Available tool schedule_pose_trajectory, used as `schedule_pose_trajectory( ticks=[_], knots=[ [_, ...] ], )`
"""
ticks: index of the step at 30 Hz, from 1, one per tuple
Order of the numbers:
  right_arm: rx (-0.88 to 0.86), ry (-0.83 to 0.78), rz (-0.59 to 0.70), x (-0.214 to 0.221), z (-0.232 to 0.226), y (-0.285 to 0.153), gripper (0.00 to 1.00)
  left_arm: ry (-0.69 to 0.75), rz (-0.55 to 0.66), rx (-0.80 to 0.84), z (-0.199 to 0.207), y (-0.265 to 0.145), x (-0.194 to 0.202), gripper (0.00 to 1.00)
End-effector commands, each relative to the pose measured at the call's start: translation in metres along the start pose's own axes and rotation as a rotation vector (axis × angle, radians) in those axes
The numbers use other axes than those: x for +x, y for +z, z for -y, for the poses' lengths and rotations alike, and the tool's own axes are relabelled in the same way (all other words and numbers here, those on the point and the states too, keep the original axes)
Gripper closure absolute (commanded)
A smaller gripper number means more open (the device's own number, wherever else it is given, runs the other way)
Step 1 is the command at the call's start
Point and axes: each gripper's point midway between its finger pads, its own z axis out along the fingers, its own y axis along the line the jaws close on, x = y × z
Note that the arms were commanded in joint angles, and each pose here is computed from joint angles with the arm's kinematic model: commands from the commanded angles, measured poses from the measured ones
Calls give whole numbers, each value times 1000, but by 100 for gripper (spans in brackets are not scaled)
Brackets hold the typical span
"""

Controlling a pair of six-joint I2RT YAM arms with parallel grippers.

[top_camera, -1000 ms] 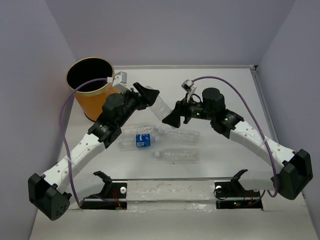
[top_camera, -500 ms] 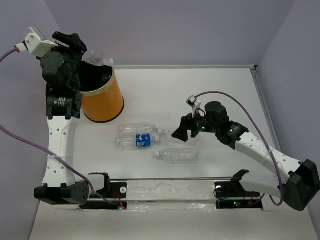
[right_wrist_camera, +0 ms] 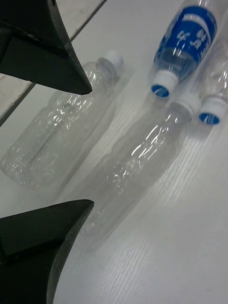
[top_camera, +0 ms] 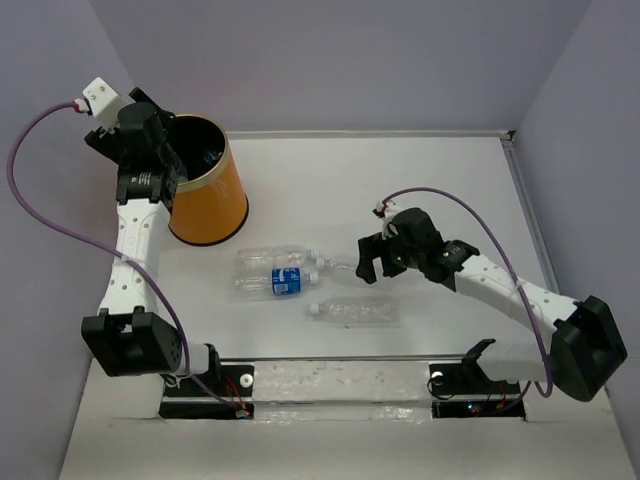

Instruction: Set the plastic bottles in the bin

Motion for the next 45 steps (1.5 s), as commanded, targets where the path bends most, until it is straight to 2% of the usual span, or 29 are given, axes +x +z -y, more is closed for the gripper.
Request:
schedule_pose_trajectory(
  ticks=[1, 7, 11, 13, 15, 21, 24, 28, 37, 45],
  knots=[
    [184, -14, -38, 0, 31, 3, 1, -53, 96, 16, 3, -5, -30, 1],
    [279, -62, -110, 9, 50, 8, 0, -114, 39, 215, 30, -30, -31, 1],
    [275, -111, -170, 15, 54, 15, 0, -160, -20, 435, 54, -70, -33, 1],
    [257, -127, -208, 17, 52, 21, 0, -167, -73, 522, 64, -87, -21, 1],
    [252, -150, -241, 20, 53, 26, 0, -172, -171, 706, 83, -125, -5, 1],
    [256, -220, -317, 14, 55, 24, 0, -138, -353, 950, 105, -192, 46, 1],
    [262, -300, -376, 9, 58, 13, 0, -93, -422, 1001, 102, -218, 73, 1],
    [245, -361, -420, 5, 55, 7, 0, -85, -459, 1050, 95, -238, 87, 1],
    [-36, -397, -480, 8, 12, 40, 0, -95, -482, 1120, 78, -264, 96, 1],
    [38, -446, -559, 9, 33, 58, 0, -81, -481, 1149, 66, -276, 99, 1]
  ],
)
